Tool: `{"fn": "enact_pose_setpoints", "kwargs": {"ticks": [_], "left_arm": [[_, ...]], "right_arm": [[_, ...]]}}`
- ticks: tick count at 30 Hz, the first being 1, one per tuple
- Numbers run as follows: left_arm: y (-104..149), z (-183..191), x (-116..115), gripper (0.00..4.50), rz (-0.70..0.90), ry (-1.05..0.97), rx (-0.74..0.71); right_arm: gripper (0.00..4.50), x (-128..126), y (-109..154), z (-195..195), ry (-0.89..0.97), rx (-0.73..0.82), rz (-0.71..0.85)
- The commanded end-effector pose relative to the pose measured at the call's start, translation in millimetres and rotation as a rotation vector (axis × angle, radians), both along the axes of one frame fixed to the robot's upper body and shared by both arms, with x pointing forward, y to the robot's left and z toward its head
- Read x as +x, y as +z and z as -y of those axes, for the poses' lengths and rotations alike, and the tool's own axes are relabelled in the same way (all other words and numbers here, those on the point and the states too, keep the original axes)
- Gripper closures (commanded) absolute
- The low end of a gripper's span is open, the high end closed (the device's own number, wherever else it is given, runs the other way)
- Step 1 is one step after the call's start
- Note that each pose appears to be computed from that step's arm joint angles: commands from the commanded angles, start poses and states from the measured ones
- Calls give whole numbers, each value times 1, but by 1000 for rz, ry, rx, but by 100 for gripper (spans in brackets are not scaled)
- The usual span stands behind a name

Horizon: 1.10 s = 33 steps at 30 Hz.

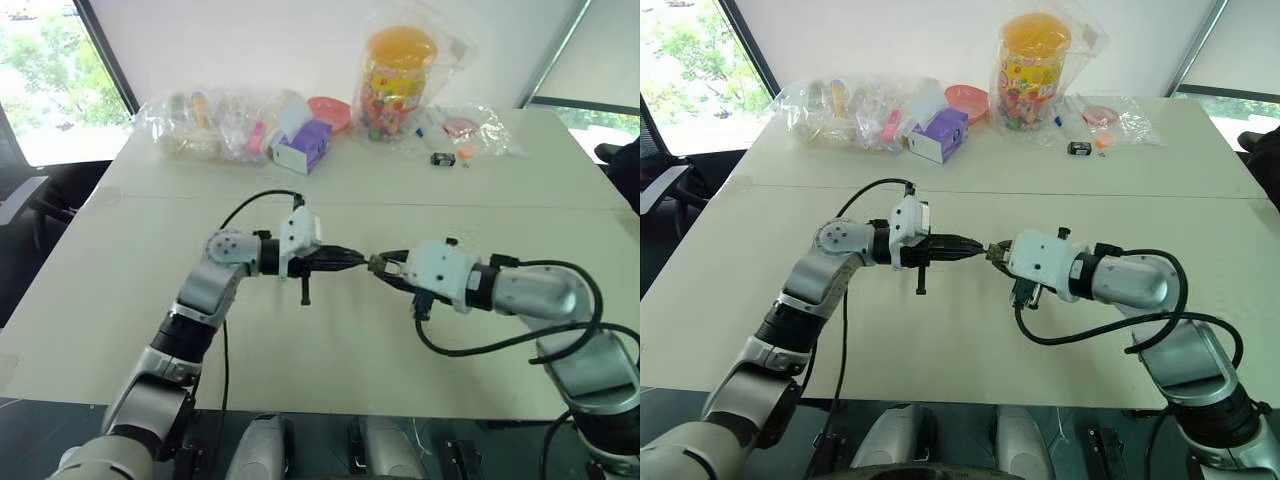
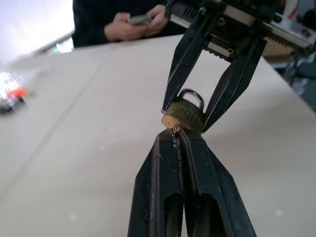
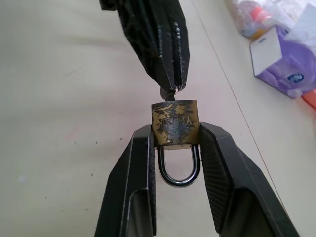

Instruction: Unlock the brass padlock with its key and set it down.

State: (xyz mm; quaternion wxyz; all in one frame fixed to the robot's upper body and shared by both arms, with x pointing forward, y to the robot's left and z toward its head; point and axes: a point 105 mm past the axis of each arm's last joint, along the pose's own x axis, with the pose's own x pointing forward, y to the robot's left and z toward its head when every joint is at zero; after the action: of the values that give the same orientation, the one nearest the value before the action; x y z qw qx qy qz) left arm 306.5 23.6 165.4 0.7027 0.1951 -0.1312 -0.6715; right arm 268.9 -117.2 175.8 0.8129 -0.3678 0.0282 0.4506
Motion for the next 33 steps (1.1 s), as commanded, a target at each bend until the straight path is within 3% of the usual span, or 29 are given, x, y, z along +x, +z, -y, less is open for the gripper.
{"fn": "enact_pose_setpoints", "kwargs": {"ticks": [1, 5, 12, 15, 20, 26, 33], "left_arm": [[7, 13, -13, 445, 183, -98, -18], [0, 6, -12, 445, 78, -103, 11], [-5, -13, -9, 445, -471, -60, 23], [0, -16, -4, 311, -620, -38, -5], [2, -14, 5, 49, -697, 18, -42], [6, -4, 10, 49, -769, 32, -96], [-3, 1, 5, 49, -743, 18, -55]], "right_arm": [[380, -20, 14, -23, 124, 52, 5], [380, -20, 16, -24, 121, 46, 13], [380, -14, 19, -20, 123, -58, 127], [380, -13, 19, -20, 125, -68, 139], [380, -12, 19, -19, 130, -82, 156], [380, -12, 19, -19, 134, -92, 164], [380, -11, 19, -18, 133, -110, 174]]}}
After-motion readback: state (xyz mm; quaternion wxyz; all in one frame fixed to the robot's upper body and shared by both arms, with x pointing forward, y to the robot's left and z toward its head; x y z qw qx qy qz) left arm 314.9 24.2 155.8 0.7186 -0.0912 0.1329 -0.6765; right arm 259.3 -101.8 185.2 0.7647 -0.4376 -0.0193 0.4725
